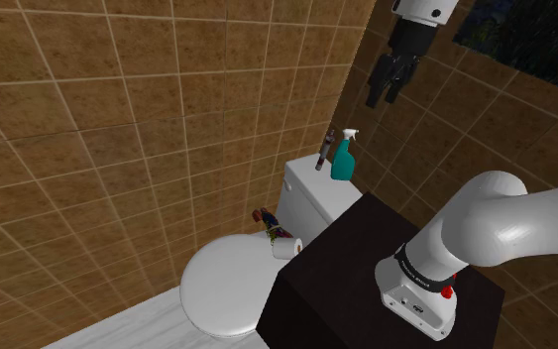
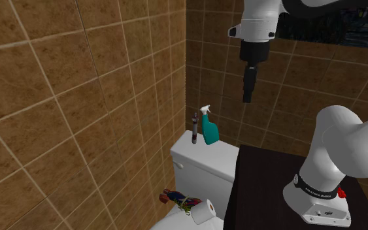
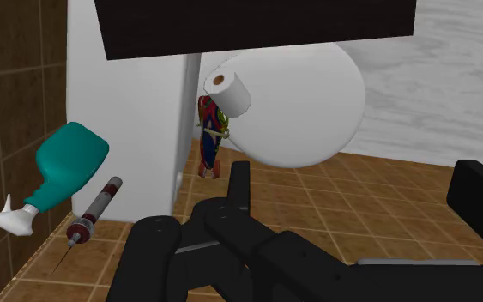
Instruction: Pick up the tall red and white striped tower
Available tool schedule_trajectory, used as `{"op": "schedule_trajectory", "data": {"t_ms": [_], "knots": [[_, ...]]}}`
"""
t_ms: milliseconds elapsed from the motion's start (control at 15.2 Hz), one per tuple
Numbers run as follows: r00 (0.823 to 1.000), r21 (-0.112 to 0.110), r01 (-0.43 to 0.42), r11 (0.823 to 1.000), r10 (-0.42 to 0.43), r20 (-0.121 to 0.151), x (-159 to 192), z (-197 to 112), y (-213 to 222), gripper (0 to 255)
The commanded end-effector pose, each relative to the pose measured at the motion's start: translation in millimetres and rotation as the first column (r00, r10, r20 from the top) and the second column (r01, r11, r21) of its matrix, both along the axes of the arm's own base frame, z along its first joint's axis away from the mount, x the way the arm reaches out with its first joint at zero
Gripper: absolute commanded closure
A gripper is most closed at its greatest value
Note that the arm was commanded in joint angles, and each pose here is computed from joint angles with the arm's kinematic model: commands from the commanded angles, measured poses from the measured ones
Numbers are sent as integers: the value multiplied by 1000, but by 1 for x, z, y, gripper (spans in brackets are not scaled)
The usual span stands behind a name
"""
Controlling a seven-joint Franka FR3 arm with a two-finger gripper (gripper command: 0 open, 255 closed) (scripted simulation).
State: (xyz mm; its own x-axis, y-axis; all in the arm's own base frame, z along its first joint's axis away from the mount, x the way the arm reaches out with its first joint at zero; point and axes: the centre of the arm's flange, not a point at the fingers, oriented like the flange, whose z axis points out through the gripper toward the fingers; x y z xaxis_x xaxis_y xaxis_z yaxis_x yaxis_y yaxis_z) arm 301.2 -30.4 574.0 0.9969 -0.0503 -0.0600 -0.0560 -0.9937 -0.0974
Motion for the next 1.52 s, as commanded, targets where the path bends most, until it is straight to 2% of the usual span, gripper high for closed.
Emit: {"op": "schedule_trajectory", "data": {"t_ms": [0,1452], "knots": [[1000,0,0,1000,0,0,0,0,0,0],[990,-123,32,992,-15,138,102,-196,-154,0]]}}
